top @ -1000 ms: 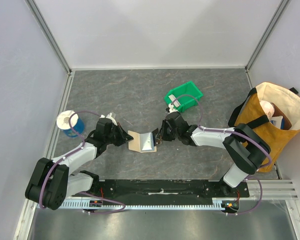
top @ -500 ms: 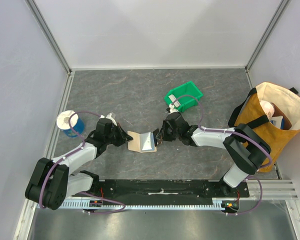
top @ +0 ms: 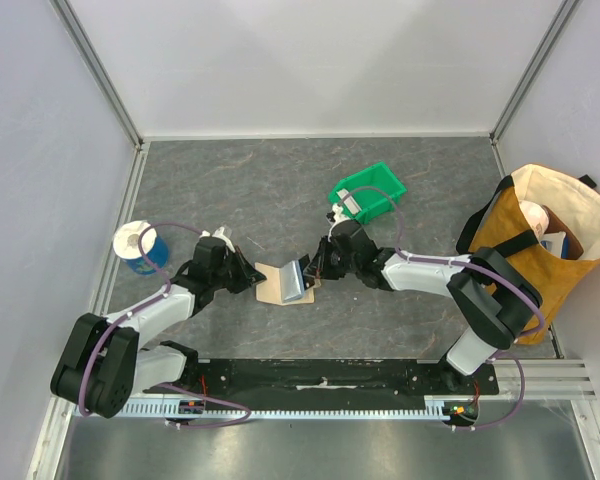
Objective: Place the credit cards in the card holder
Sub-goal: Turn over the card slot in the card holder.
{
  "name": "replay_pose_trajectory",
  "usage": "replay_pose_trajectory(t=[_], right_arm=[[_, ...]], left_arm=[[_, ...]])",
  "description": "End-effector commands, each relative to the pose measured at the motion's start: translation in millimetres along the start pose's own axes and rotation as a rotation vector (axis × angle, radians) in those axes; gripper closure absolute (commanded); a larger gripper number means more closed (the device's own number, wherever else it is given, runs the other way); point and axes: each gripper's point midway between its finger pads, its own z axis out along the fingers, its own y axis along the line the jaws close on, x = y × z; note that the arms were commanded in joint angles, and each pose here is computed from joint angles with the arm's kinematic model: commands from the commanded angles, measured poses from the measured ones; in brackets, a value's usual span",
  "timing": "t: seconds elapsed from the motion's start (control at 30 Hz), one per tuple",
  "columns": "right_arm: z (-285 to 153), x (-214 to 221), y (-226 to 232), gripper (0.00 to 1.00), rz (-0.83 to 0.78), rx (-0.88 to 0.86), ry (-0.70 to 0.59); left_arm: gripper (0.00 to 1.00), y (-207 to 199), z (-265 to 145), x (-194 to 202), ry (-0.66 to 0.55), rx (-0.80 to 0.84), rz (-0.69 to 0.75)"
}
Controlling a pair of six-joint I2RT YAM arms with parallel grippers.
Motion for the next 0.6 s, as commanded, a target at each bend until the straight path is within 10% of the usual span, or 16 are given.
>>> replay_pose_trajectory(t=[0.0, 0.27, 0.57], right_arm=[[-12, -26, 58, 1.0, -0.041, -0.183, -0.057], [11, -5, 72, 1.0, -0.075, -0.215, 0.047], [-23, -48, 59, 1.0, -0.158, -0.051, -0.14]], left_arm=[[0.98, -1, 3, -4, -0.025, 0.0, -0.013], [0.98, -5, 6, -5, -0.027, 0.021, -0.024], [0.98, -6, 1, -8, -0.046, 0.019, -0.013]])
